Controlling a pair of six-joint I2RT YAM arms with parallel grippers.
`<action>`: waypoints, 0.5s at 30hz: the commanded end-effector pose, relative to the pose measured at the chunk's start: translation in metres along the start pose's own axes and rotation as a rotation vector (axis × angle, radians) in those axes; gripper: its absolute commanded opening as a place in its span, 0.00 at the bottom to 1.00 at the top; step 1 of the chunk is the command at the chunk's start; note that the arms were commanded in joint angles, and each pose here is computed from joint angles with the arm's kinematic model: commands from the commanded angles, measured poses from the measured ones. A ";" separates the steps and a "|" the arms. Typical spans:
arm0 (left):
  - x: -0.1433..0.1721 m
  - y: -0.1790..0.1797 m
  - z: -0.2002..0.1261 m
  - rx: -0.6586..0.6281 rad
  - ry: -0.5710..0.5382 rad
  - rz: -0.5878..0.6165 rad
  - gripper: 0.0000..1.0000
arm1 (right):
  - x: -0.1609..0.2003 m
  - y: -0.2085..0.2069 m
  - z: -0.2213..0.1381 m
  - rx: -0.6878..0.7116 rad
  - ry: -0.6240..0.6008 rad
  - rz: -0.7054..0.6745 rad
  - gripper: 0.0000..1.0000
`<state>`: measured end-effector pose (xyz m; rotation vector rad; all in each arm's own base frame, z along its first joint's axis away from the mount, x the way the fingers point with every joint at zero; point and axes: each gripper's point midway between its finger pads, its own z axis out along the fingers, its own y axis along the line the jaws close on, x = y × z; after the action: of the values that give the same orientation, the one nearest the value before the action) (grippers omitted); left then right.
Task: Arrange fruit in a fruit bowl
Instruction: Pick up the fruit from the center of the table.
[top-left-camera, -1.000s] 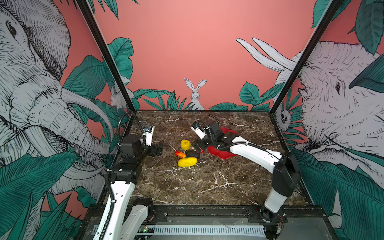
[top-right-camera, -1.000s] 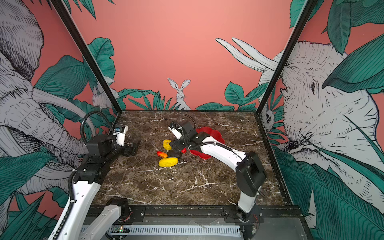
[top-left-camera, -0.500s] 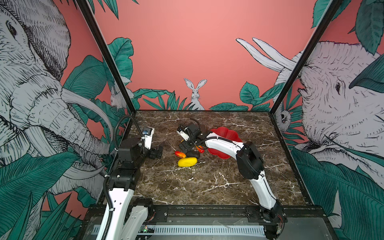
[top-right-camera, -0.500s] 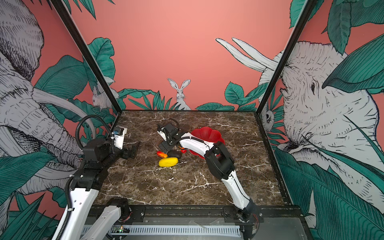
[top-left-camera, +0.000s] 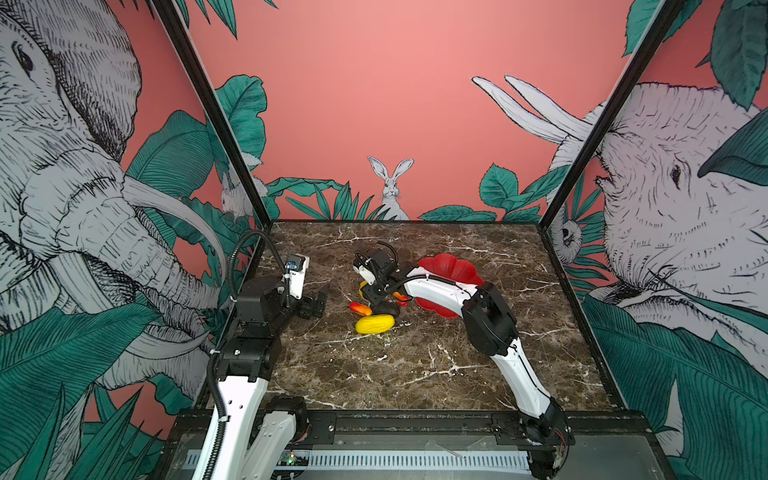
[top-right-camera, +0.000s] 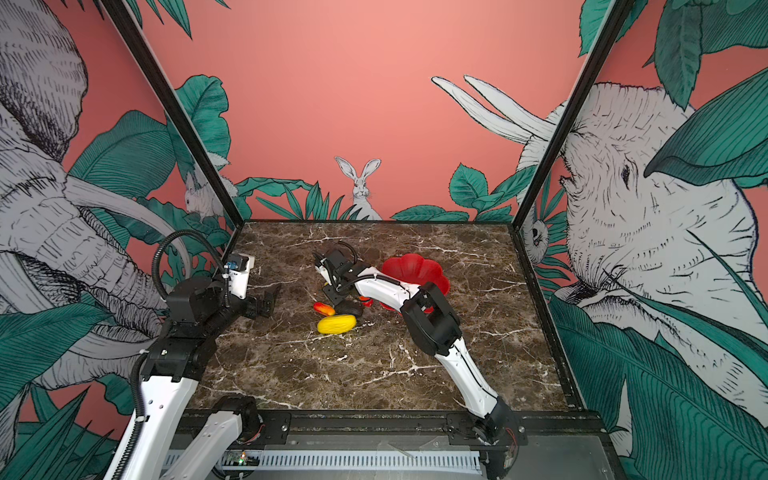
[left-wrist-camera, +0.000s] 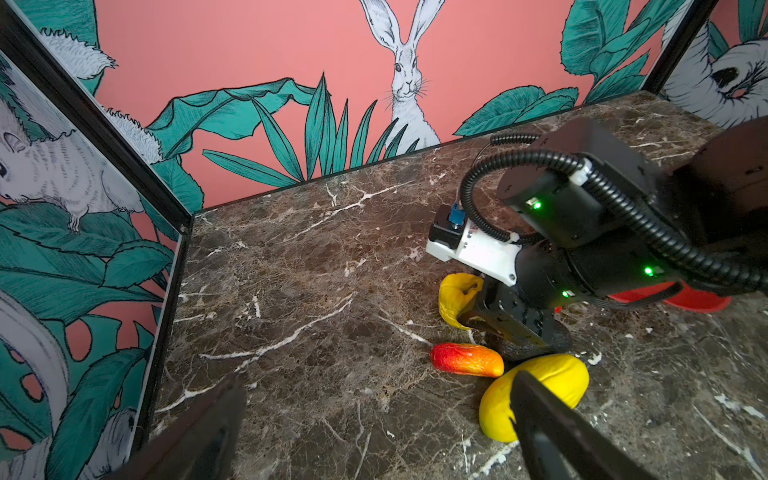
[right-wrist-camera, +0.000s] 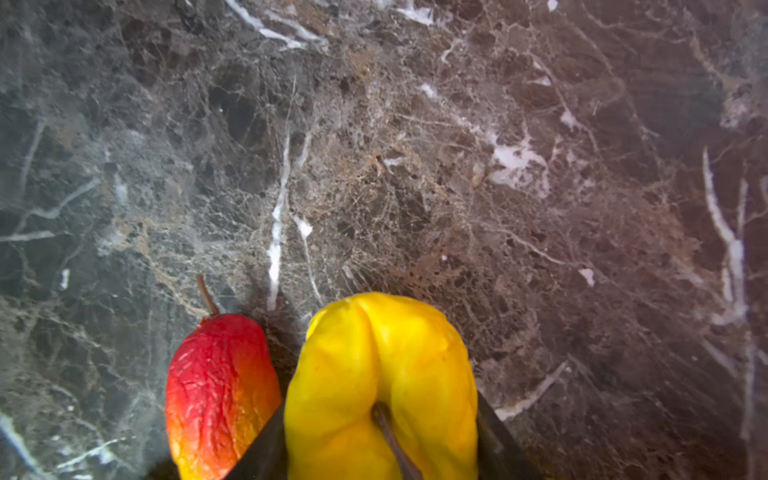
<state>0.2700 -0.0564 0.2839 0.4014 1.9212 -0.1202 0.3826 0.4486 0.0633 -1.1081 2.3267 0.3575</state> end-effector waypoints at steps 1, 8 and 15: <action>0.003 -0.001 0.001 0.001 0.001 0.007 1.00 | -0.028 -0.006 -0.037 0.030 -0.089 -0.020 0.43; 0.004 -0.001 0.002 0.002 0.006 0.004 1.00 | -0.043 -0.047 -0.137 0.111 -0.239 0.002 0.39; 0.004 0.001 0.004 -0.007 0.015 0.006 1.00 | 0.019 -0.120 -0.193 0.275 -0.224 0.109 0.37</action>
<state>0.2717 -0.0562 0.2804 0.4010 1.9332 -0.1200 0.3947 0.3079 0.2324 -0.8085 2.1082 0.2777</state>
